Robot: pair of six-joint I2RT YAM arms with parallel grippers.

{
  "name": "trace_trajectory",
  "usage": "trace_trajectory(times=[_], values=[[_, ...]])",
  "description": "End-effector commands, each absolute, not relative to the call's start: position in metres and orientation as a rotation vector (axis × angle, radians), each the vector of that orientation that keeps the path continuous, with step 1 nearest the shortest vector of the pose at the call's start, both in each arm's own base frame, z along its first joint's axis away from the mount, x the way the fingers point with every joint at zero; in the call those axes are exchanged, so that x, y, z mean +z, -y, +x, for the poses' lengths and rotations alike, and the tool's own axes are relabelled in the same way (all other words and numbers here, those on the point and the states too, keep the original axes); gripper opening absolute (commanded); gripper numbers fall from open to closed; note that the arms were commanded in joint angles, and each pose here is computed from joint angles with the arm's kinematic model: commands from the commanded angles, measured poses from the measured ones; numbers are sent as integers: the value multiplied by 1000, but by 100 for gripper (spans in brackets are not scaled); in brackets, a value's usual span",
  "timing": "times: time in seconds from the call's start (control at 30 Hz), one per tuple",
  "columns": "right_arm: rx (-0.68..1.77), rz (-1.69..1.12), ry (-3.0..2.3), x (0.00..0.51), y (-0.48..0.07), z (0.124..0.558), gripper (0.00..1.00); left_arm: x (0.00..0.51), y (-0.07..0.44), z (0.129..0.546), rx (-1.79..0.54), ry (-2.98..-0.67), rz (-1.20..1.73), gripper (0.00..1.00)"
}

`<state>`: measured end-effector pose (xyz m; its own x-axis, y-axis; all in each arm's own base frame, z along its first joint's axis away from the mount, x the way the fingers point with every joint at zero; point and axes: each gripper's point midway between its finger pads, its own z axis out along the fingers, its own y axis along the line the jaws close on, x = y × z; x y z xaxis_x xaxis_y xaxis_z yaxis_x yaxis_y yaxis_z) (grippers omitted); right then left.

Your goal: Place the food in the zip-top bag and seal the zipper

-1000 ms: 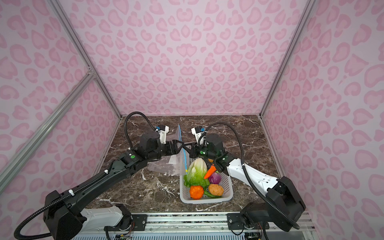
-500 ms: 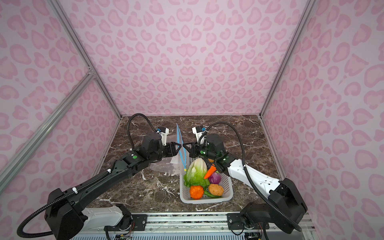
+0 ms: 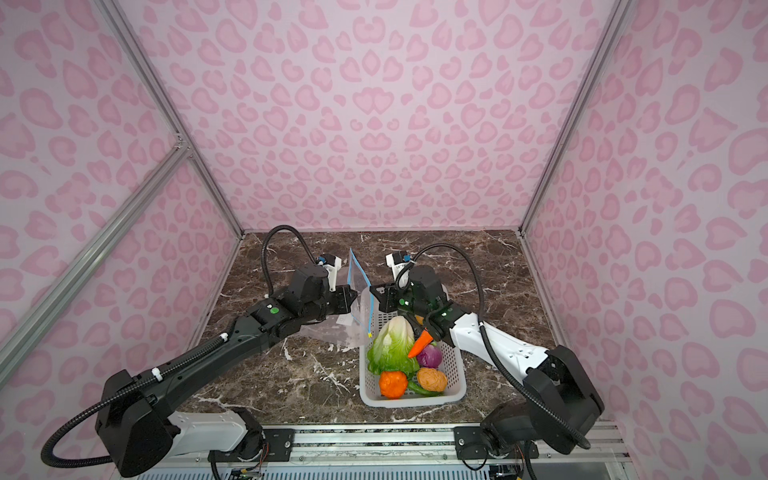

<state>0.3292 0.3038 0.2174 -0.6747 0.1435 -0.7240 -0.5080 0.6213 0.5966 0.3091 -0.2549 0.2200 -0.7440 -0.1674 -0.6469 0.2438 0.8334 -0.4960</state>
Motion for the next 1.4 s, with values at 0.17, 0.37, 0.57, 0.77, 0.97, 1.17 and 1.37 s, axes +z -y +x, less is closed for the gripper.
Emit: trace_trajectory(times=[0.17, 0.37, 0.57, 0.77, 0.97, 1.17, 1.37], values=[[1049, -331, -2054, 244, -311, 338, 20, 218, 236, 314, -595, -2322, 11, 2], [1093, -379, -1979, 291, -315, 321, 28, 215, 249, 316, -645, -2334, 47, 2], [1200, -420, -1973, 296, -347, 309, 13, 223, 251, 315, -666, -2303, 75, 2], [1243, -388, -2029, 273, -365, 318, 6, 227, 252, 310, -699, -2285, 88, 2], [1038, -283, -2155, 236, -352, 341, 4, 232, 248, 305, -705, -2278, 84, 2], [1032, -265, -2255, 208, -363, 349, 11, 247, 238, 302, -673, -2270, 57, 2], [1122, -278, -2257, 200, -380, 350, 34, 243, 236, 301, -642, -2323, 45, 2]])
